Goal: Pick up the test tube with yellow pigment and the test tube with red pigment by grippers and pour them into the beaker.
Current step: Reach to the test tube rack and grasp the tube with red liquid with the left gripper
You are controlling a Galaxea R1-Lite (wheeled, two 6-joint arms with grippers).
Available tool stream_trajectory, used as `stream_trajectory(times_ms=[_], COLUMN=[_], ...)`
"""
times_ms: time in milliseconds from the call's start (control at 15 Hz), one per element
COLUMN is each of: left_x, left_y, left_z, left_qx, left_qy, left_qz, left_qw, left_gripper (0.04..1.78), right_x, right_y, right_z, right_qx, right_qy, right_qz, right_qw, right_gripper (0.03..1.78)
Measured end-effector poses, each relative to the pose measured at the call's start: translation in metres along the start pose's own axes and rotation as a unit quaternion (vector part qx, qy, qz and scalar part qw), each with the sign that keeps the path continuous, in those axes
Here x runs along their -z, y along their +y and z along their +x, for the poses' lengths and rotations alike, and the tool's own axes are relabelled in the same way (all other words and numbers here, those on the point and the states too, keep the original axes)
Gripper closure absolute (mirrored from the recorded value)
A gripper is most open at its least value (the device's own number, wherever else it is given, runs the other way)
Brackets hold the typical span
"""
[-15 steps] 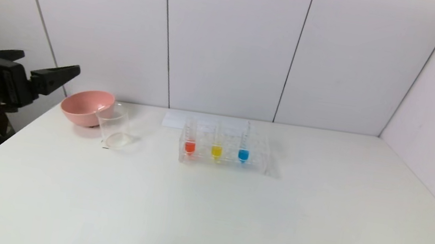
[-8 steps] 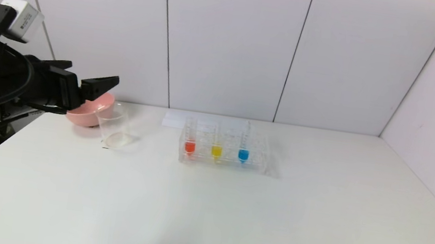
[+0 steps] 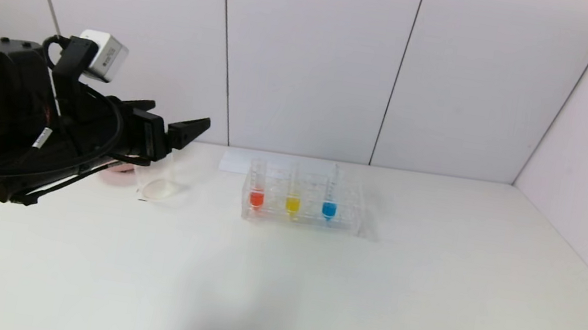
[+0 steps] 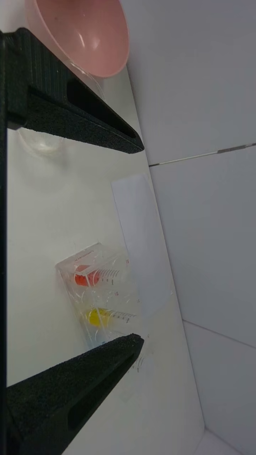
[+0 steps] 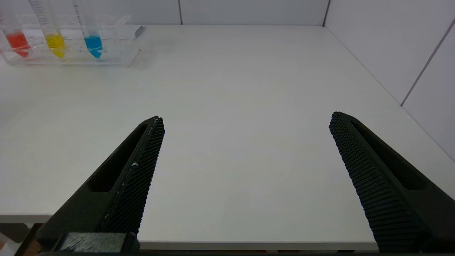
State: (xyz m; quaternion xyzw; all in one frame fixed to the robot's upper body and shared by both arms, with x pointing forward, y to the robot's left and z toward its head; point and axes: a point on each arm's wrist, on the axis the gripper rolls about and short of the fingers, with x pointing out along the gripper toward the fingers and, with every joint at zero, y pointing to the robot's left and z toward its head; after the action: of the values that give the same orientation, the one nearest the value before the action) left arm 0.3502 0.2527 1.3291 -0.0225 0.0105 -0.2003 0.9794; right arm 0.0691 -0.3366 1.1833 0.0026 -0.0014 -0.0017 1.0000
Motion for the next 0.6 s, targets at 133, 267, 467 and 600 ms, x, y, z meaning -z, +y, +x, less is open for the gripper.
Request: stream_trajectory(times_ms=[133, 267, 467, 600], left_x=[0.009, 0.020, 0.034, 0.043], left_y=[-0.008, -0.014, -0.020, -0.023], left_z=[0.011, 0.021, 0.036, 0.050], left_qx=[0.013, 0.021, 0.006, -0.018], left_qy=[0.002, 0.015, 0.028, 0.027], left_qz=[-0.005, -0.007, -0.005, -0.002], left_qw=[1.000, 1.000, 1.000, 0.999], left_gripper=[0.04, 0.04, 0.04, 0.04], right_x=[0.000, 0.000, 0.000, 0.000], right_y=[0.000, 0.000, 0.000, 0.000], right_z=[0.000, 0.000, 0.000, 0.000], right_qx=[0.000, 0.000, 0.000, 0.000], right_qy=[0.000, 0.000, 0.000, 0.000], right_qz=[0.000, 0.000, 0.000, 0.000], right_qw=[1.0000, 1.0000, 1.0000, 1.0000], right_gripper=[0.11, 0.11, 0.11, 0.11])
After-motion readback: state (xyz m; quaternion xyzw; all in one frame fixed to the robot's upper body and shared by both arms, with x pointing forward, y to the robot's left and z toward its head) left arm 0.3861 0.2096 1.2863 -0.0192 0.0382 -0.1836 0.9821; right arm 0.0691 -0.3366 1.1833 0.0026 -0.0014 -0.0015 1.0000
